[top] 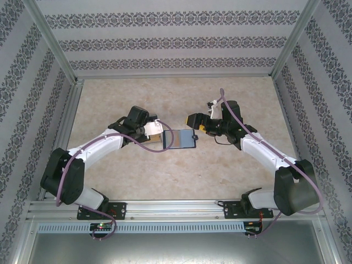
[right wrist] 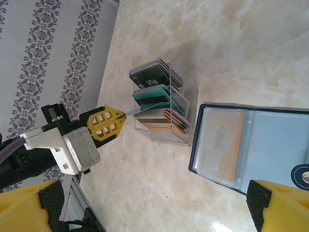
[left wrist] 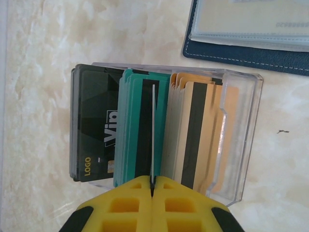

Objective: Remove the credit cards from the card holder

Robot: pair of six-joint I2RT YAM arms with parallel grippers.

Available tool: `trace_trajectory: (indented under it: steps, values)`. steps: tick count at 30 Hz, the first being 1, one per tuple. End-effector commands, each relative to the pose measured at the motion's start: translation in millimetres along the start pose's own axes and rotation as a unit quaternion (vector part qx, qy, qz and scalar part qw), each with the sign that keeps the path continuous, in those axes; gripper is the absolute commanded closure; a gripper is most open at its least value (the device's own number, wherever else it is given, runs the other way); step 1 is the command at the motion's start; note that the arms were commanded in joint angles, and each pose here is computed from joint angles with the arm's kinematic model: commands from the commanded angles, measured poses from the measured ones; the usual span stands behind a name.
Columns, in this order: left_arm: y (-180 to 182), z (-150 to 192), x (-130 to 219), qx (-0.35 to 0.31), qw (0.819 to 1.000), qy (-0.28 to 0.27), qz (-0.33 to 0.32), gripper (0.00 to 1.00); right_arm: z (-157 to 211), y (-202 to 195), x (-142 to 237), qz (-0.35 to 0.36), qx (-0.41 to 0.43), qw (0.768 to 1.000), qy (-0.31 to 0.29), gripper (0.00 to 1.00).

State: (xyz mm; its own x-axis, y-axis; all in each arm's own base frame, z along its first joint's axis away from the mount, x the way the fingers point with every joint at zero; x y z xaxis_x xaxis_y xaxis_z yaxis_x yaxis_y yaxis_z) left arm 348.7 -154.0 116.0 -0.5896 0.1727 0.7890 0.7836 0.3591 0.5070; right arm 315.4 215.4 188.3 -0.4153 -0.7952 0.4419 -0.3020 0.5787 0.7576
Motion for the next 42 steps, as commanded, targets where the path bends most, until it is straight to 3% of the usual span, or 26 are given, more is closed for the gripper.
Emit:
trace_trajectory:
  steps: [1, 11, 14, 16, 21, 27, 32, 38, 40, 42]
  values:
    - [15, -11, -1, -0.002, 1.0, -0.018, -0.024, 1.0, 1, -6, 2, 0.01, 0.001, 1.0, -0.005, 0.02]
    - [17, -12, -16, 0.011, 1.0, -0.012, -0.025, 1.0, 3, -6, 1, 0.011, 0.0, 1.0, -0.004, 0.02]
    - [19, -11, -18, 0.016, 0.999, -0.007, -0.031, 0.92, 3, -7, 2, 0.011, -0.001, 1.0, -0.004, 0.02]
    - [21, -10, -19, 0.02, 0.999, -0.004, -0.033, 0.79, 4, -7, 2, 0.012, -0.001, 1.0, -0.004, 0.02]
    - [30, -7, -22, 0.039, 0.998, 0.002, -0.046, 0.72, 4, -6, 3, 0.011, -0.001, 1.0, -0.005, 0.02]
    - [41, -3, -27, 0.055, 0.996, 0.018, -0.062, 0.71, 4, -5, 3, 0.01, 0.001, 1.0, -0.004, 0.02]
    - [52, -11, -12, 0.108, 0.991, -0.013, -0.073, 0.7, 6, -7, 4, 0.015, 0.0, 1.0, -0.005, 0.02]
    - [71, -23, 26, 0.238, 0.965, -0.072, -0.088, 0.54, 13, -6, -1, 0.042, 0.027, 0.999, 0.009, 0.02]
    - [84, -20, 39, 0.301, 0.944, -0.076, -0.11, 0.39, 17, -7, -6, 0.062, 0.042, 0.997, 0.017, 0.02]
    - [91, -15, 51, 0.36, 0.923, -0.079, -0.114, 0.34, 20, -11, -9, 0.084, 0.053, 0.995, 0.024, 0.02]
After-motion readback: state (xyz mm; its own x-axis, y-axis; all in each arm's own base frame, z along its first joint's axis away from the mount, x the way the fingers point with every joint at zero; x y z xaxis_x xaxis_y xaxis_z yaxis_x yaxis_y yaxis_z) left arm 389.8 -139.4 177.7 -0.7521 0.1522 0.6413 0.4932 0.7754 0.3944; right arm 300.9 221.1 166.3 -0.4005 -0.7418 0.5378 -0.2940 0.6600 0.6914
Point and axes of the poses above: each hand's point on the last joint's axis, 136 mm out from that joint toward the fingers, its own x axis back along the fingers, its own y axis along the line the jaws close on, z = x × y, the point moved 1 cm from there along x, back along the fingers, and after that the axes turned 5 degrees about x, right-handed, at the moved point
